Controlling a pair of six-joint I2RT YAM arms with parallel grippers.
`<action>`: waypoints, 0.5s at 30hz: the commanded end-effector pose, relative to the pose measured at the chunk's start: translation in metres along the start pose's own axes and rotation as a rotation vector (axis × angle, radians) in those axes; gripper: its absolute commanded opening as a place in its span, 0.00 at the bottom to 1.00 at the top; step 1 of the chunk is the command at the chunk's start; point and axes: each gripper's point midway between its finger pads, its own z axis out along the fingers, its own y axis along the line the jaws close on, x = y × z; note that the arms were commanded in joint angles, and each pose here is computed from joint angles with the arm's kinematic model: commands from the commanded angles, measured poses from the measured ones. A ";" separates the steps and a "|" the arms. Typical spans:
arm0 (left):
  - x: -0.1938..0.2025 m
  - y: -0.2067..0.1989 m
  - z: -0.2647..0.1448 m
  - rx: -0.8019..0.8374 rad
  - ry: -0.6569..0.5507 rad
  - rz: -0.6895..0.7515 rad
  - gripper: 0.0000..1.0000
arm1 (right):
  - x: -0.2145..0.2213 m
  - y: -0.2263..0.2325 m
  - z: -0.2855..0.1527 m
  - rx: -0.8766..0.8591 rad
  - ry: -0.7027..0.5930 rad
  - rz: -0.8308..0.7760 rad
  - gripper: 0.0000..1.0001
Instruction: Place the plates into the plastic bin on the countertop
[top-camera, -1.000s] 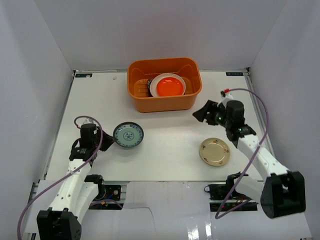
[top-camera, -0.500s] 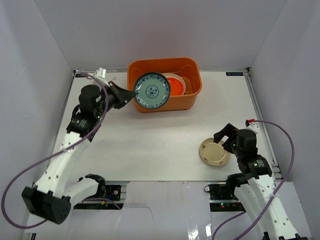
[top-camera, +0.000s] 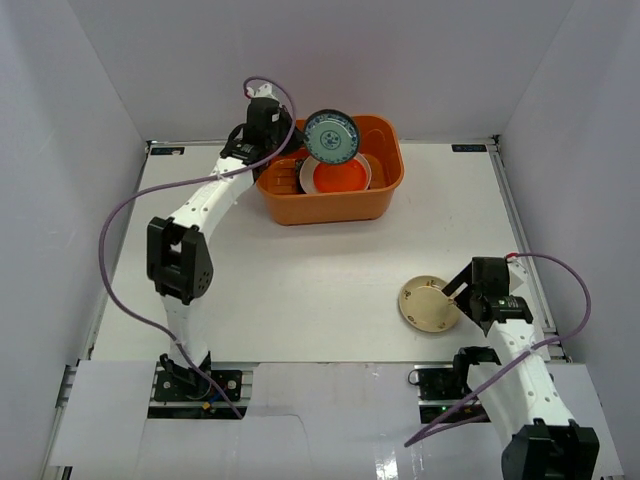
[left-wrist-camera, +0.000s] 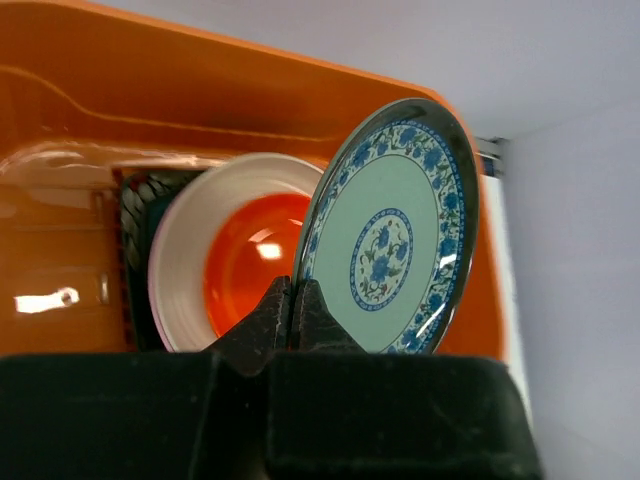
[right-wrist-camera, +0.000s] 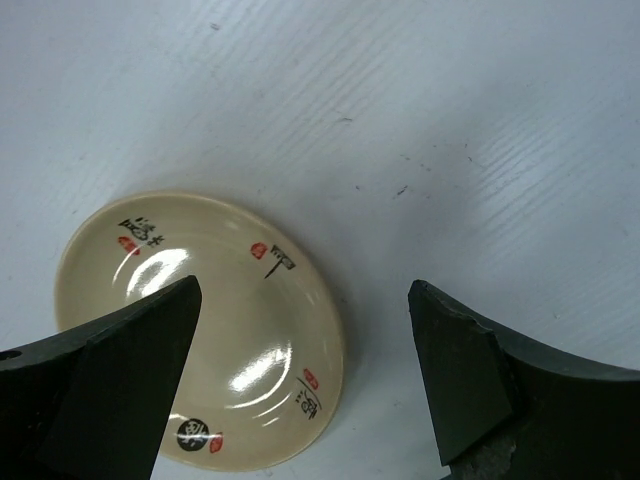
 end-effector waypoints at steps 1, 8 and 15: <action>-0.007 0.014 0.021 -0.087 -0.015 0.087 0.00 | 0.006 0.005 0.013 -0.048 0.064 0.021 0.90; 0.029 0.041 0.064 -0.132 0.077 0.117 0.00 | 0.050 0.032 0.016 -0.245 0.245 0.045 0.93; 0.071 0.068 0.067 -0.172 0.186 0.121 0.46 | 0.083 0.032 0.022 -0.317 0.313 0.083 0.79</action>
